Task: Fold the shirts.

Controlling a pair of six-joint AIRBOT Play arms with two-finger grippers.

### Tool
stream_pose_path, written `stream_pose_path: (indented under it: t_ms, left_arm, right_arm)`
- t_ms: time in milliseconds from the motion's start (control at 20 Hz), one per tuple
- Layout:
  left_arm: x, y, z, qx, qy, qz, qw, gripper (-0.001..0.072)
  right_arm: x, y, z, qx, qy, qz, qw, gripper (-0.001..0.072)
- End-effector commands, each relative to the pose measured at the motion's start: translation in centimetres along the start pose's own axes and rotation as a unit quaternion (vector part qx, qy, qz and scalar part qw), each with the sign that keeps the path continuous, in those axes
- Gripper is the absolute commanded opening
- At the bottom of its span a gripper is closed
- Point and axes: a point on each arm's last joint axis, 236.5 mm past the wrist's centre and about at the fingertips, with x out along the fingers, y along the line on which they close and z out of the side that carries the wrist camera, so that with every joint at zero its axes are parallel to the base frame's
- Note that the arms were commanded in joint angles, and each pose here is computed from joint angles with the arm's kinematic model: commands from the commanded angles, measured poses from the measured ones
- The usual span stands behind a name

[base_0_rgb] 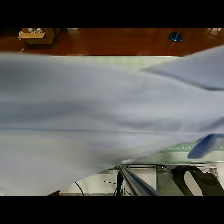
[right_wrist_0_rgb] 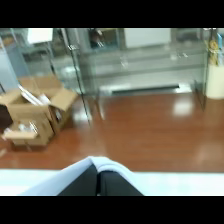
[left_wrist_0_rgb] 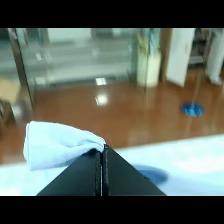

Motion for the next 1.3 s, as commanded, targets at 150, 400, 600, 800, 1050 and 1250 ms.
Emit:
stream_pose_path:
  t_ms: [150,400,600,800,1050,1250]
  left_arm:
    - [1.7,2.9,-7.0,0.028,0.157,0.017,0.987,0.0019]
    - [7.9,5.1,-13.7,-0.022,0.275,-0.008,0.961,0.0019]
    - [14.3,7.6,-17.3,-0.059,0.321,-0.015,0.945,0.0019]
    - [21.2,10.1,-22.2,-0.098,0.382,-0.024,0.919,0.0019]
    - [29.8,11.9,-29.2,-0.135,0.428,-0.05,0.892,0.0019]
    - [36.3,12.6,-35.3,-0.143,0.436,-0.063,0.886,0.002]
  right_arm:
    - [2.6,-4.0,-6.8,-0.016,0.174,-0.053,0.983,0.0026]
    - [11.6,-7.8,-11.1,-0.001,0.303,-0.041,0.952,0.0026]
    - [19.9,-10.2,-16.8,0.017,0.398,-0.014,0.917,0.0026]
    - [27.2,-12.1,-23.7,0.04,0.452,-0.01,0.891,0.0026]
    - [33.4,-15.1,-27.9,0.051,0.453,-0.029,0.889,0.0026]
    - [38.0,-16.9,-30.2,0.061,0.427,-0.039,0.901,0.0026]
